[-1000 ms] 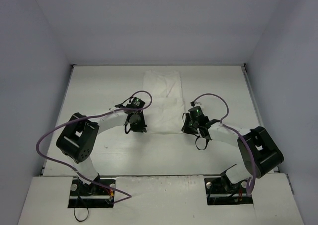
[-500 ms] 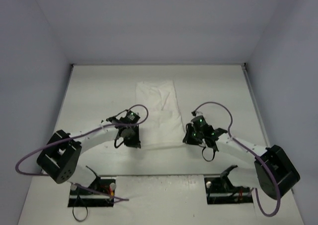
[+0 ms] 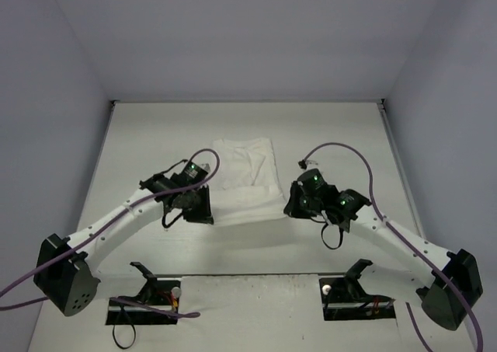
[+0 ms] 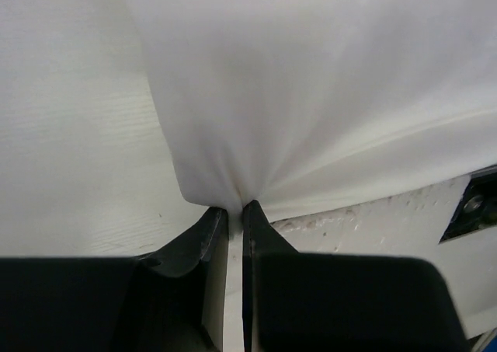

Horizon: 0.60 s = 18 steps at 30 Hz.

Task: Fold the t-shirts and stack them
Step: Grab one side of the 2/3 rectangular tshirt with both arms, then fold the long partially folded tshirt into a neat square

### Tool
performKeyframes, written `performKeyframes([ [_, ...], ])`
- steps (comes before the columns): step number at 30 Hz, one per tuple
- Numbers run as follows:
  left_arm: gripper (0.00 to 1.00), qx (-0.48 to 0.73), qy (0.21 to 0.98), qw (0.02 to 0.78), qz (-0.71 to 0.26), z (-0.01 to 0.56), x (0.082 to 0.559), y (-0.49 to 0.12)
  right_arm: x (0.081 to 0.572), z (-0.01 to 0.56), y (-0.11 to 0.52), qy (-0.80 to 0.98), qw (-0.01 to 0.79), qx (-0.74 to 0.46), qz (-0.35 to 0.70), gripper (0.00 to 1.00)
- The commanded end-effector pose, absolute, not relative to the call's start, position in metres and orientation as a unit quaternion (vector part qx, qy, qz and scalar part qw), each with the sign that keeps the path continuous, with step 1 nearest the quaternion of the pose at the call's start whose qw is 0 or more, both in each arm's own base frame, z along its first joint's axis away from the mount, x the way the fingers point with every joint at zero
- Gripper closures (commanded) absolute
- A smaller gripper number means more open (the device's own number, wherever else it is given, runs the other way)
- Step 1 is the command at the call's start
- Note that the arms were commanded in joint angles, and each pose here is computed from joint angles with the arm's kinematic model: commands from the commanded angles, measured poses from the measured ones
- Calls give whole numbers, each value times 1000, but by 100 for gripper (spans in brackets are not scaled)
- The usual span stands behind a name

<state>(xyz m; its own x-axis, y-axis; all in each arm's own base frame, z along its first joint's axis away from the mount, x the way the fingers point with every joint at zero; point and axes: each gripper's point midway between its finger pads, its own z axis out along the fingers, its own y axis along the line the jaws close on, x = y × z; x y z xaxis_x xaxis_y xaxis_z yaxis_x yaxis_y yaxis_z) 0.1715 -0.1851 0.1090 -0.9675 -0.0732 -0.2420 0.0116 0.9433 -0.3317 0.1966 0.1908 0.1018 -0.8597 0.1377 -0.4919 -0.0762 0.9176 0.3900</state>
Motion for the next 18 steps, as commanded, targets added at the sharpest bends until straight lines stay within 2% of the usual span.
performKeyframes([
  [1,100,-21,982,152,-113,140,202,-156,235,135,174,941,315,6,124,100],
  [5,100,-45,972,197,-121,173,260,-145,281,165,189,935,332,-14,122,100],
  [12,100,-37,963,242,-113,200,354,-138,368,178,201,934,333,-33,122,100],
  [14,100,-25,961,248,-115,200,387,-147,402,165,209,939,316,-41,132,100],
  [16,100,-22,963,243,-116,191,408,-152,415,146,211,945,297,-44,133,100],
  [18,100,-31,961,242,-127,184,438,-155,451,148,223,939,305,-47,151,100],
])
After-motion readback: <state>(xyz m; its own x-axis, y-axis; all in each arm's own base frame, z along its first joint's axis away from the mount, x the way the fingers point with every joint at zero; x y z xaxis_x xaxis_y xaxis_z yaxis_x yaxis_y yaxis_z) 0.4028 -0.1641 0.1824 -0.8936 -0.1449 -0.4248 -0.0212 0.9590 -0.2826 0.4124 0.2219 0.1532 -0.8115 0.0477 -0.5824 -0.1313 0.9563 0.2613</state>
